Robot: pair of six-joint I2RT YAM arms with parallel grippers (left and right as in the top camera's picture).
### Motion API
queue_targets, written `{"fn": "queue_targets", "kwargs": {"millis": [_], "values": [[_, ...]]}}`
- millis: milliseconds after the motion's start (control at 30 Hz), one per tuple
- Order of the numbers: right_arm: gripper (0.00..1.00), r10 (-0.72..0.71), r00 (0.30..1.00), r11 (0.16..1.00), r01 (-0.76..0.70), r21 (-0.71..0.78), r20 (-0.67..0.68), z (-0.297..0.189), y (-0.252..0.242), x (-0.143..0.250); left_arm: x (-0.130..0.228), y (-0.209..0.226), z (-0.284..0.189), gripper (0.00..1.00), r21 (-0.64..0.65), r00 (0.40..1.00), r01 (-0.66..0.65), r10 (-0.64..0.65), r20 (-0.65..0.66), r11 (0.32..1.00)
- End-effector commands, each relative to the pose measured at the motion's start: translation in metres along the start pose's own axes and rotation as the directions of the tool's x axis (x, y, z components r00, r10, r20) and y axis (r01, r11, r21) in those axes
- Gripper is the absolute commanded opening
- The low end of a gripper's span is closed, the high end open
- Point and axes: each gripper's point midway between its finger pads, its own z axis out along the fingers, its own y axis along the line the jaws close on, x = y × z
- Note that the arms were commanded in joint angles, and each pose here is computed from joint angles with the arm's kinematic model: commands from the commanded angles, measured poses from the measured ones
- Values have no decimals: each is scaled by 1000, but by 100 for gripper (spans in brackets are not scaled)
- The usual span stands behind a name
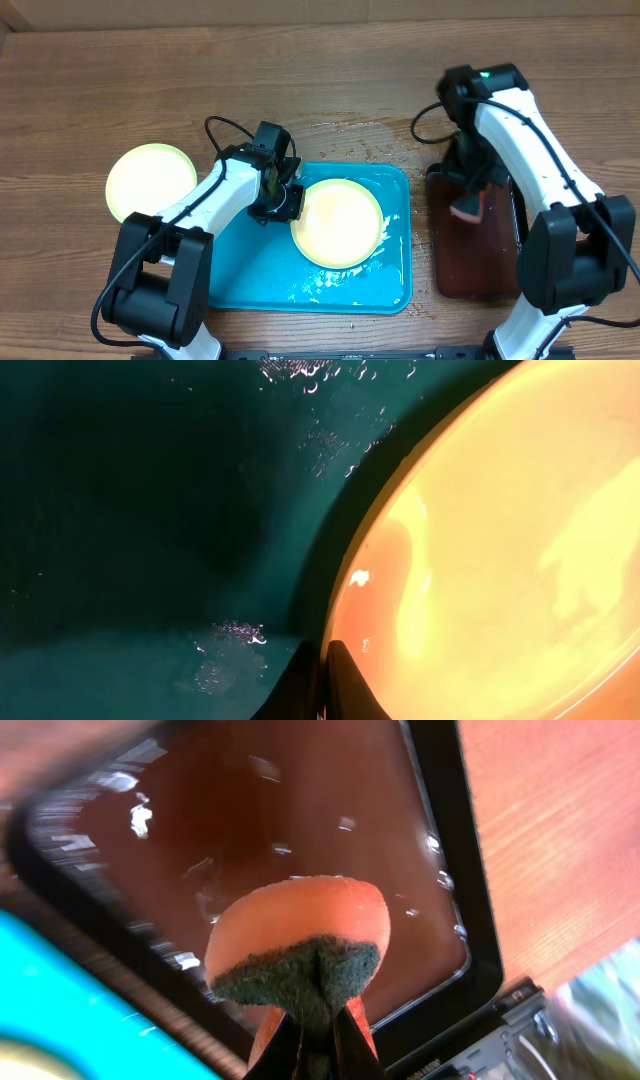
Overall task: Clean dirty plates on tray and stack at the side
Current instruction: 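Carry the sponge right and release it onto the black tray, then raise the right arm away and lift the yellow plate with the left gripper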
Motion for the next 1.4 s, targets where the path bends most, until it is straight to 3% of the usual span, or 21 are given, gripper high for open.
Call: {"fn": "queue_targets", "kwargs": {"millis": [0,200,233,267,300,333,533,733,933,1133,1167,1233,1267,1333,1367], "values": [[4,41,998,999,-40,34,-38,20,-18,7,5,7,5,4,-19,1000,6,-6,-25,1000],[4,43,995,999,-42,9,-93,59,-12,18,5,7,5,4,-19,1000,6,-6,-25,1000],[7,33,995,999,-35,-12,-97,61,-8,18,5,7,5,4,-19,1000,6,-6,-25,1000],[30,22,994,999,-26,-39,-105,63,-3,19,5,7,5,4,-19,1000,6,-7,-25,1000],[67,17,994,998,-23,-55,-107,64,0,19,5,7,5,4,-19,1000,6,-6,-24,1000],[83,16,995,998,-22,-62,-102,64,2,18,5,7,5,4,-19,1000,6,-6,-24,1000],[88,-4,998,996,-1,-94,-57,52,8,5,5,7,6,4,-18,1000,3,-4,-23,1000],[91,-5,999,987,11,-158,39,1,9,-19,2,4,6,4,-6,1000,1,-1,-11,1000],[94,17,971,951,58,-304,238,-103,6,-50,-4,-6,5,4,51,1000,-20,20,10,999],[96,54,915,884,143,-444,401,-195,-8,-49,-3,-8,5,4,62,999,-39,38,6,997],[96,47,900,862,183,-472,434,-210,-8,-47,-3,-8,5,7,62,999,-50,49,7,997],[96,52,878,815,238,-528,476,-235,-7,-41,-3,-7,5,34,62,999,-50,50,7,997],[96,63,868,792,257,-553,493,-246,-8,-37,-3,-7,5,40,61,999,-50,49,6,997],[97,77,853,761,284,-583,517,-262,-9,-31,-2,-7,5,39,61,999,-49,49,2,997],[97,85,845,742,300,-600,528,-271,-10,-27,-1,-7,5,49,60,999,-48,48,0,997]]}}
